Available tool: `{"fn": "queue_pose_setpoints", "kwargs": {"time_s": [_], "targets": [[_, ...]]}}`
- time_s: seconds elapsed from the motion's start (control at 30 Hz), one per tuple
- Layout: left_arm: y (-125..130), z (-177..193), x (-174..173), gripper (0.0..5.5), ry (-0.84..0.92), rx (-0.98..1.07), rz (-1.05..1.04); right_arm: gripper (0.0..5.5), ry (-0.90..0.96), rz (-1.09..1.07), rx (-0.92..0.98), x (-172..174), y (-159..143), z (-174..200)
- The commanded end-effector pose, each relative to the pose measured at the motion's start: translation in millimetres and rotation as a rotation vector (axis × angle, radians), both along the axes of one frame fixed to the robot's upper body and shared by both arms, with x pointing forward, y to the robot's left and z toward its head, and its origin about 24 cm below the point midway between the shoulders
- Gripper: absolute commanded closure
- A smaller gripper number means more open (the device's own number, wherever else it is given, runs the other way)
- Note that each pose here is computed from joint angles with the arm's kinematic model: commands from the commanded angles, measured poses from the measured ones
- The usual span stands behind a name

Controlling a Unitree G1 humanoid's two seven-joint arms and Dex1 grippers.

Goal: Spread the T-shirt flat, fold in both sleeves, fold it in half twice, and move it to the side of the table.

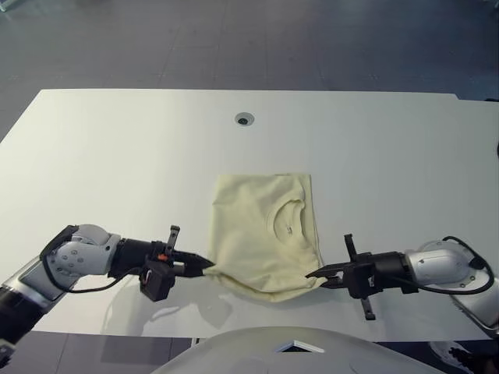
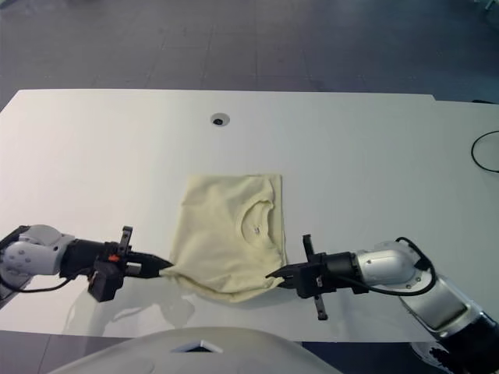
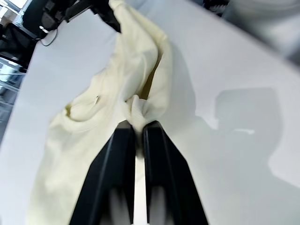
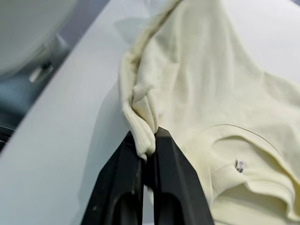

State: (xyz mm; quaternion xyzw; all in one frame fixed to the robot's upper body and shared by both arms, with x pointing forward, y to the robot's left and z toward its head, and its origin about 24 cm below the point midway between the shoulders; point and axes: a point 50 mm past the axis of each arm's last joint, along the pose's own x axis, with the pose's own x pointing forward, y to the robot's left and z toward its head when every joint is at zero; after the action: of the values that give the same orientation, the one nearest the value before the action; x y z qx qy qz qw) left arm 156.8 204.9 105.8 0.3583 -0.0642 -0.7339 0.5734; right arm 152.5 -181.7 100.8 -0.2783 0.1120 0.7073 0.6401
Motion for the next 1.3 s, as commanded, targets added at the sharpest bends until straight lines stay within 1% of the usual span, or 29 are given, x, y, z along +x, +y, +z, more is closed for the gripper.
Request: {"fn": "queue_pose_setpoints", "kwargs": {"time_s": [0.03,0.13,0.27,0.37,0.57,0.87,0.97,1.2,1.23,1.3], "targets": [[0,15,-6,5.44,0.040,0.037,-0.028,5.45,0.145,0.001,-0.020,-10,-3,13],[2,23,-6,5.44,0.061,0.058,-0.032,5.45,0.234,-0.021,-0.005,-14,-4,23],[5,32,-1,5.44,0.100,0.072,-0.002,5.45,0.298,-0.069,0.046,-7,-4,36],[7,44,13,5.44,0.118,0.042,0.048,5.45,0.295,-0.104,0.079,4,-3,44],[9,54,42,5.44,0.304,-0.036,0.160,5.45,0.204,-0.149,0.063,48,-7,41],[16,33,101,5.44,0.504,-0.029,0.265,5.45,0.105,-0.205,0.052,119,0,28],[16,22,116,5.44,0.565,-0.038,0.317,5.45,0.089,-0.212,0.030,135,4,19],[17,-5,141,5.44,0.636,-0.047,0.444,5.45,0.102,-0.276,-0.008,160,5,-7],[17,-8,144,5.08,0.641,-0.050,0.464,5.45,0.113,-0.293,-0.003,163,5,-10],[18,-14,149,4.72,0.643,-0.047,0.499,5.45,0.128,-0.310,0.000,167,4,-15]]}}
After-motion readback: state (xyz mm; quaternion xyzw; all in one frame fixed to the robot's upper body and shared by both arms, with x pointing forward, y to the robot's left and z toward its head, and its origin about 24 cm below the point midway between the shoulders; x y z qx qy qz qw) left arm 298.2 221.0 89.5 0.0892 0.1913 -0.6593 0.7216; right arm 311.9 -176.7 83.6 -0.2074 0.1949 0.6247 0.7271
